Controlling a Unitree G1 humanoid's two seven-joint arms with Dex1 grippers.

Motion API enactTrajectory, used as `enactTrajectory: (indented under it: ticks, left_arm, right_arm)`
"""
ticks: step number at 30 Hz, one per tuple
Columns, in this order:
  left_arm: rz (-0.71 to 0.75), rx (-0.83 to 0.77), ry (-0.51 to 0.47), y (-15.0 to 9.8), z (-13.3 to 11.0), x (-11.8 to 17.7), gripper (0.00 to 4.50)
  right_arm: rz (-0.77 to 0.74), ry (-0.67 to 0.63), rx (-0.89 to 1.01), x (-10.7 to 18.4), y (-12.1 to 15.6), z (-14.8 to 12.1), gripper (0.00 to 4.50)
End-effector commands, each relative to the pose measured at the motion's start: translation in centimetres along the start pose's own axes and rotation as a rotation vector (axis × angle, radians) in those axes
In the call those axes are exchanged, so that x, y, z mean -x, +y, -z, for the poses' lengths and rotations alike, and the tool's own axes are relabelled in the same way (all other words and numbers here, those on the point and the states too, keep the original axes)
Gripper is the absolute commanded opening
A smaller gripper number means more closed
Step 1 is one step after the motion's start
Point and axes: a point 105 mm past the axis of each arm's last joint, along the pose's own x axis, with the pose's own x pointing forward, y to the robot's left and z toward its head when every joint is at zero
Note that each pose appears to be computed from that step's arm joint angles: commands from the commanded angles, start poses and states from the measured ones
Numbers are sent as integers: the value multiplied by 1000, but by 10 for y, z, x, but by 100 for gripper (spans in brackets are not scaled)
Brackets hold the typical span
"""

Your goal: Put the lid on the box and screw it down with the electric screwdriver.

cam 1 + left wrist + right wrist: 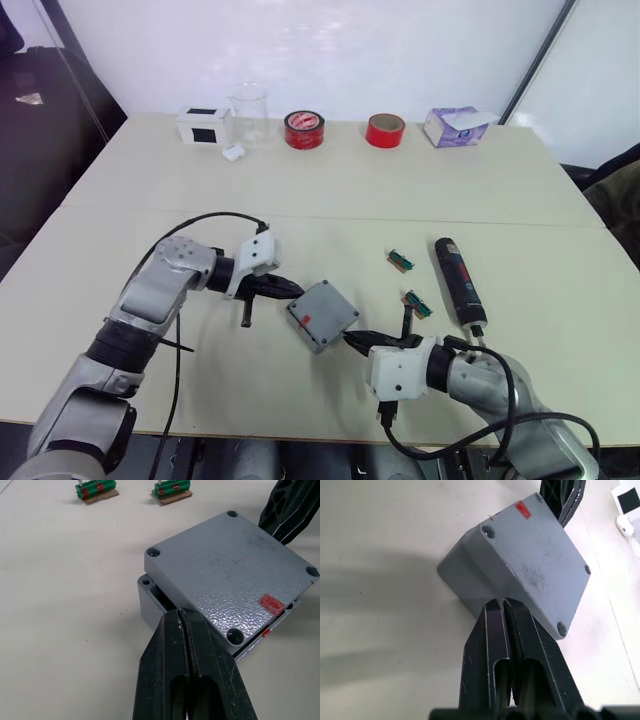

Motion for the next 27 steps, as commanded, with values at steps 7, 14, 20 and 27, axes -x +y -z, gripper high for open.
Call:
enactTrajectory:
  ticks: [7, 14, 20, 27]
  left_arm:
    - [0, -22, -31, -2, -11, 4, 0]
    - [1, -18, -28, -3, -10, 5, 0]
    - [1, -24, -6, -4, -4, 5, 0]
    - [-8, -15, -28, -3, -8, 5, 0]
  right_arm:
    - [24, -43, 21, -5, -6, -10, 6]
    - [26, -56, 24, -7, -8, -12, 6]
    - [28, -57, 29, -7, -9, -12, 6]
    - [37, -65, 38, -5, -12, -15, 6]
